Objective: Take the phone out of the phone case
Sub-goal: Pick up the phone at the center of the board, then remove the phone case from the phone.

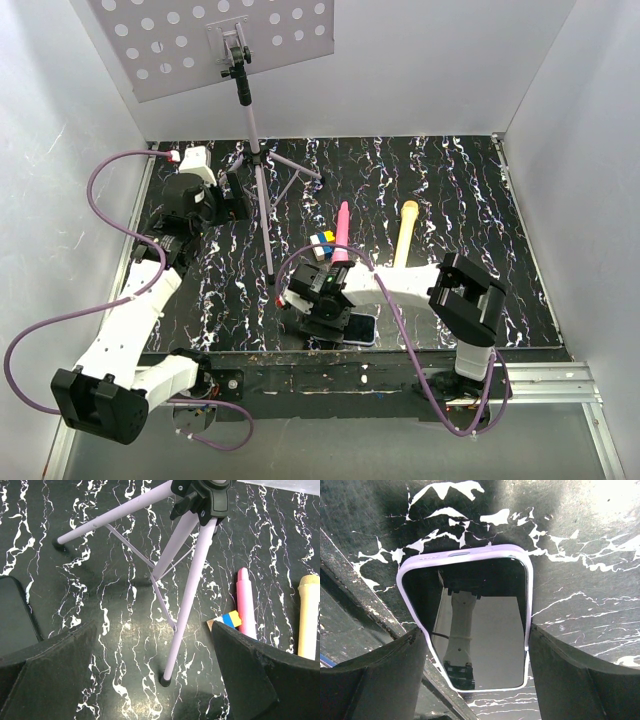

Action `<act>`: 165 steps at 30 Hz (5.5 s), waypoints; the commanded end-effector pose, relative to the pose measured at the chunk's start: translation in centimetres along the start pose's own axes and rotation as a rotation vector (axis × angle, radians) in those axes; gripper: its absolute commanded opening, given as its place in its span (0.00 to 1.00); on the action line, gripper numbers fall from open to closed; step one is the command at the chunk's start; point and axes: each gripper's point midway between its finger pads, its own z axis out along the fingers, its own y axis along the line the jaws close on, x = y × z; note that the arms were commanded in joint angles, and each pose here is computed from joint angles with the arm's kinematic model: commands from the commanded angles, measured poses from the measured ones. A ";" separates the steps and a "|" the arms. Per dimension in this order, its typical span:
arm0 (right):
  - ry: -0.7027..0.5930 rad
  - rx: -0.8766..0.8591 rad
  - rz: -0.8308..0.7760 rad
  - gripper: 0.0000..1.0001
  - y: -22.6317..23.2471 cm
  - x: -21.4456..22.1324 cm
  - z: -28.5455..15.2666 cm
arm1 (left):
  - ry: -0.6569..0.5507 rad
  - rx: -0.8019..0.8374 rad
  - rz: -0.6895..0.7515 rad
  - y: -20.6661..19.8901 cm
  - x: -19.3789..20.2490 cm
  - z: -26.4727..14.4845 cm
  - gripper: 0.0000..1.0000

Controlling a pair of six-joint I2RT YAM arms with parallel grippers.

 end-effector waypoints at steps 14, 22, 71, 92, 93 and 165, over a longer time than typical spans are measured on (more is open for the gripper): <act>-0.367 0.280 0.002 0.01 -3.8 -2.8 -3.9 | 0.365 0.175 -0.323 -3.9 10.2 -1.1 1.00; -0.546 0.290 0.063 0.01 -3.5 -2.9 -6.4 | 0.541 0.665 -0.485 -12.1 15.2 -4.3 0.99; -0.634 0.391 0.471 0.82 -6.9 -1.2 -7.8 | 0.104 0.131 -0.132 -7.6 6.0 -5.9 0.00; -1.244 -0.684 1.001 0.75 -5.2 -7.5 -21.4 | -0.231 0.473 -0.699 -8.9 -0.7 -13.0 0.00; -1.287 -0.726 0.983 0.75 -5.0 -7.8 -22.3 | -0.222 0.502 -0.710 -9.4 -0.6 -13.2 0.00; -1.120 -0.816 0.227 0.01 -0.4 -3.6 -26.9 | 0.613 1.176 -0.125 -23.1 9.3 -14.9 0.70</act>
